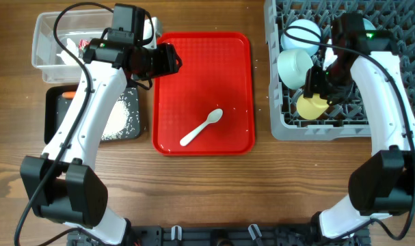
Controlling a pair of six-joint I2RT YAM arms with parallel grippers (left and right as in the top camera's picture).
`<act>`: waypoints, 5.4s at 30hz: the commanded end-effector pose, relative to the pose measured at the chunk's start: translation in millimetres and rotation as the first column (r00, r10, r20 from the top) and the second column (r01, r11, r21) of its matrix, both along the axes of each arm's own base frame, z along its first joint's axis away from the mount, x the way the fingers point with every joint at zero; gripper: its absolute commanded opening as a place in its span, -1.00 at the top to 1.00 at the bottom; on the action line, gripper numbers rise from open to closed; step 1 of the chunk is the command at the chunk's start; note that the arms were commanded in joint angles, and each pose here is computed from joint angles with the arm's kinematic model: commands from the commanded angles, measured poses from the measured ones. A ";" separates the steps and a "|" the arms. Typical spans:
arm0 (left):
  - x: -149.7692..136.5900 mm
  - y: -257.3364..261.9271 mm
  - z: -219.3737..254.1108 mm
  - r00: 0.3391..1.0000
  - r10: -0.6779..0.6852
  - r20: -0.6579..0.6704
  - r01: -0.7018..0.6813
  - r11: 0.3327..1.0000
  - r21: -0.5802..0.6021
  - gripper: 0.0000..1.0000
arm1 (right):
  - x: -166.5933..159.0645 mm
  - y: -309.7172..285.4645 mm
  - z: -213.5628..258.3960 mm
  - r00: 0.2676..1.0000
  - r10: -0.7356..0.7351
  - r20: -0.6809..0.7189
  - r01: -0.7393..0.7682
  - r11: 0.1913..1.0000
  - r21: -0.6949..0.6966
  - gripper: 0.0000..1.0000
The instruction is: Sort waste into correct bins and load items into the dishwasher rack
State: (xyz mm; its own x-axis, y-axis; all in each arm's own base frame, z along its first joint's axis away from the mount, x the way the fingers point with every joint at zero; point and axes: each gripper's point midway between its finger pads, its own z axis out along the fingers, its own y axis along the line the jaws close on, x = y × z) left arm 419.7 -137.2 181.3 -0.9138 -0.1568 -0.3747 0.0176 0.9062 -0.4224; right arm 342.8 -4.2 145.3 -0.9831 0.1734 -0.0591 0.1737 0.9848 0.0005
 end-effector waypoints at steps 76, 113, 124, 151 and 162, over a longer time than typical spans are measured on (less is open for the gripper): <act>-17.4 126.2 -23.8 0.953 0.293 -0.075 -0.247 0.898 0.363 -0.99 | 39.2 247.3 -136.5 0.956 0.282 -0.076 -0.241 0.909 0.339 0.84; -15.7 122.9 -23.3 0.956 0.285 -0.073 -0.244 0.906 0.345 -1.00 | 109.5 248.8 -90.9 0.675 0.706 0.215 -0.721 0.693 -0.016 -0.13; -15.7 123.0 -23.3 0.956 0.285 -0.073 -0.244 0.906 0.346 -1.00 | 58.2 306.2 -131.4 0.342 0.907 0.246 -0.939 0.338 0.060 -0.32; -15.7 122.9 -23.3 0.956 0.285 -0.073 -0.244 0.906 0.345 -1.00 | 103.4 237.4 -63.5 0.747 0.583 0.321 -0.645 0.753 0.133 0.91; -15.8 122.9 -23.3 0.956 0.285 -0.073 -0.244 0.906 0.345 -1.00 | 95.2 62.1 107.6 0.832 0.244 0.498 -0.227 0.969 -0.095 0.91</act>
State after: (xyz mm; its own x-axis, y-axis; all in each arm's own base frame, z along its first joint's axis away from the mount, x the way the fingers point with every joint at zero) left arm 403.3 -15.3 156.2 -0.8984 -0.2865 -0.3330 -0.2761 0.9579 -0.0792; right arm 440.2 107.2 266.8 -0.7785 -0.1400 -0.6118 -0.2397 0.9672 0.0838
